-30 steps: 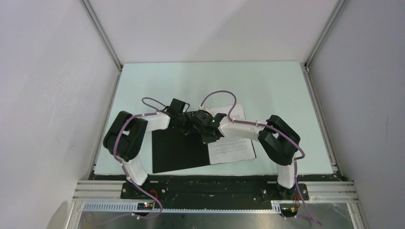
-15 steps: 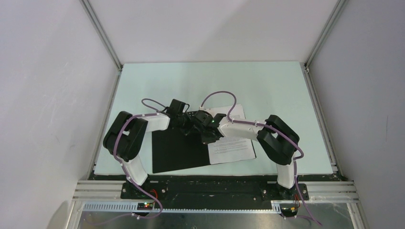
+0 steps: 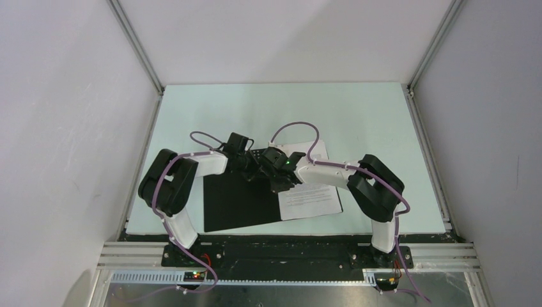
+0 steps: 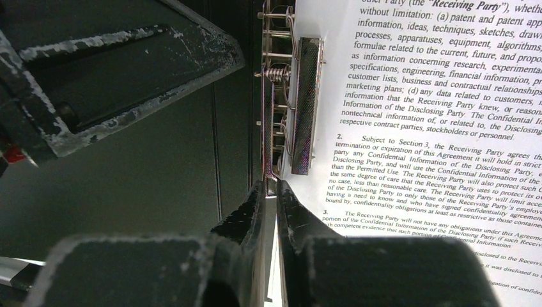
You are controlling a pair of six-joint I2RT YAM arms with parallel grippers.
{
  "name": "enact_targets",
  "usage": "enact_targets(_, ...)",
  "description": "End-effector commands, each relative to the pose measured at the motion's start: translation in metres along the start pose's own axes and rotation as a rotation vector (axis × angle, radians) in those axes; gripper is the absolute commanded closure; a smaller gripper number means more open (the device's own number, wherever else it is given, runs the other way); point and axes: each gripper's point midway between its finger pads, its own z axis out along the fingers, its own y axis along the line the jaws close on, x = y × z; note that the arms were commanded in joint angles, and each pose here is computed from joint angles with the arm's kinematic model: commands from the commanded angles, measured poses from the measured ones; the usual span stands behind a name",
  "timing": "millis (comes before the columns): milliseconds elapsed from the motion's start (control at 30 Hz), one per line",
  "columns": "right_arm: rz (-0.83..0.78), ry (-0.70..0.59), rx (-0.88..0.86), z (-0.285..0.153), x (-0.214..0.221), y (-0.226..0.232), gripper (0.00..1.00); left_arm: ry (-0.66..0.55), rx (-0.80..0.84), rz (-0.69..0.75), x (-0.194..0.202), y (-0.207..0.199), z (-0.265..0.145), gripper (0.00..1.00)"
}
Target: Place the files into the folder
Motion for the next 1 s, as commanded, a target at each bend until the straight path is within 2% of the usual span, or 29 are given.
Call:
enact_targets(0, 0.01, -0.001, 0.039, -0.01, 0.001, -0.016, 0.91, -0.043, 0.007, 0.09, -0.01, -0.015, -0.011, 0.9)
enact_targets(67, 0.018, -0.017, 0.039, -0.014, -0.005, -0.017, 0.85, -0.046, 0.035, 0.119, -0.013, -0.029, -0.017, 0.84)
enact_targets(167, 0.021, -0.049, 0.047, -0.019, -0.013, -0.021, 0.67, -0.065, 0.076, 0.172, -0.019, -0.052, -0.032, 0.78)
enact_targets(233, 0.015, -0.074, 0.05, -0.022, -0.019, -0.022, 0.59, -0.08, 0.089, 0.192, -0.022, -0.062, -0.043, 0.76)
enact_targets(367, -0.008, -0.11, 0.092, -0.02, -0.028, -0.029, 0.49, -0.129, 0.09, 0.189, -0.039, -0.06, -0.067, 0.73)
enact_targets(533, -0.043, -0.129, 0.12, -0.01, -0.035, -0.027, 0.5, -0.184, 0.069, 0.154, -0.058, -0.029, -0.098, 0.68)
enact_targets(667, -0.077, -0.148, 0.146, -0.01, -0.042, -0.018, 0.58, -0.219, 0.044, 0.134, -0.066, -0.003, -0.116, 0.67)
enact_targets(967, -0.102, -0.126, 0.193, 0.006, -0.046, -0.001, 0.65, -0.234, 0.01, 0.099, -0.065, 0.022, -0.125, 0.66)
